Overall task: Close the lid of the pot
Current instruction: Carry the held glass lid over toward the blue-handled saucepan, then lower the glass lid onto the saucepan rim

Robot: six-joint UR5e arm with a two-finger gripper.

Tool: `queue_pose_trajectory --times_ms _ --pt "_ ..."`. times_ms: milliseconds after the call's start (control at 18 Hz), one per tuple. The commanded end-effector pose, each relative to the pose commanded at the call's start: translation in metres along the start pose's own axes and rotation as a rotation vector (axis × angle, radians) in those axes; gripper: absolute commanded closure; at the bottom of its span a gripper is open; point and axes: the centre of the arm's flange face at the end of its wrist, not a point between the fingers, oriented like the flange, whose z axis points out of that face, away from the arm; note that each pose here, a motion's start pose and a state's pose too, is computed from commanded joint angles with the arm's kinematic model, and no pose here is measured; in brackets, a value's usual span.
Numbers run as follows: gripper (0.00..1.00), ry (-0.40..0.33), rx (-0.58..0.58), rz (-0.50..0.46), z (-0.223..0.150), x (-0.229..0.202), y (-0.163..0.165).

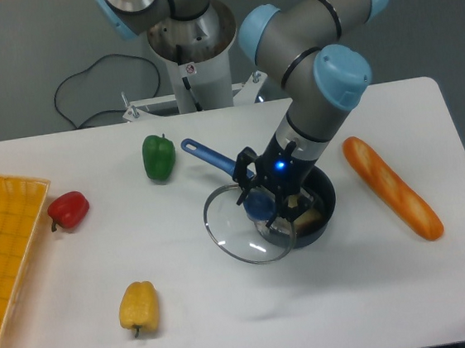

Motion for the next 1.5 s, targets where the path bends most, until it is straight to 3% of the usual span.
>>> queue_pose_trajectory --times_ms 611,1500 --pt "0.49 0.058 0.004 0.063 0.013 -0.007 0.066" --pt "0.49 0.085 0.011 0.085 0.011 -0.006 0.088"
